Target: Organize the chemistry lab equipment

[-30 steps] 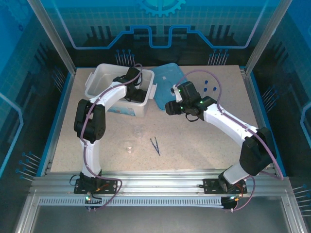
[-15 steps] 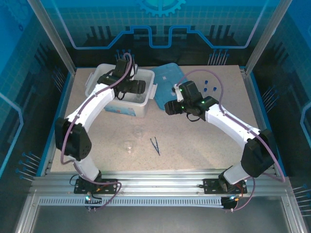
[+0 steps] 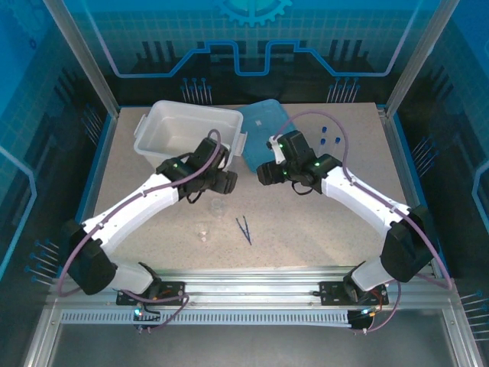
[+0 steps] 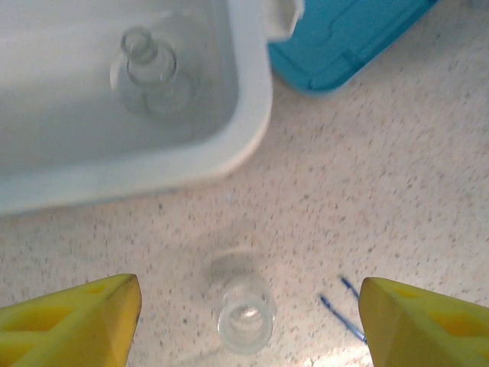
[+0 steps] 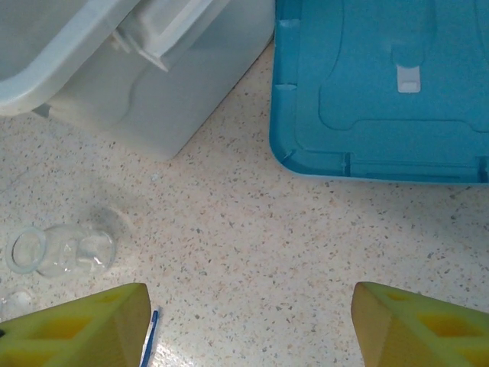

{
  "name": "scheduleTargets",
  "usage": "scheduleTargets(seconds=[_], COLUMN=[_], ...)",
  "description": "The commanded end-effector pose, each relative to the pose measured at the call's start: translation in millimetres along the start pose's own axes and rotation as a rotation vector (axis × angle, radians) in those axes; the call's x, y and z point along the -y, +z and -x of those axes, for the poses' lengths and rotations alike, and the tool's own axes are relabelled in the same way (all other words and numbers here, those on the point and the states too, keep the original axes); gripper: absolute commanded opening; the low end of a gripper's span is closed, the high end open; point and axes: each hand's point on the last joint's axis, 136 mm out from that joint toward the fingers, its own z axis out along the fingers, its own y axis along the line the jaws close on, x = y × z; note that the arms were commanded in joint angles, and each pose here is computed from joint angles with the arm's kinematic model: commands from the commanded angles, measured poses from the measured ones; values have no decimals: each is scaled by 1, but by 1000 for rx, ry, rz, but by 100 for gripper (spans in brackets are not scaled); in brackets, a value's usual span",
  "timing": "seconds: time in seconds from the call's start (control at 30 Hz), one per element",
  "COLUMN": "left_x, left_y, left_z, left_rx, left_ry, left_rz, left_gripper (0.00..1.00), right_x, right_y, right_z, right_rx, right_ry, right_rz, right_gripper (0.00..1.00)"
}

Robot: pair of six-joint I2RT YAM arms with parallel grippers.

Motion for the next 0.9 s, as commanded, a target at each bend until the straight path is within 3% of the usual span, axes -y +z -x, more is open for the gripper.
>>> scheduleTargets(seconds=[0.0,0.17,0.37,0.87], left_x=[-11,-16,-14,2], left_y=[-1,17,39,70], left_z=[-22,-53,-75,-78], left_rx=[-16,-74,-126,-179], left_ry=[-49,-60,-70,-62], left_rz=[49,68,64,28], left_gripper=[76,75,64,62], right_x=[-3,-3,-12,-18], right_y=[-7,-4,2,19], right_z=[-11,-20,-28,-37], right_rx=[-19,-37,-62,-118], right_ry=[-36,-35,-58,-90], right_rz=[-14,-13,9,20], right_gripper=[72,72,71,71])
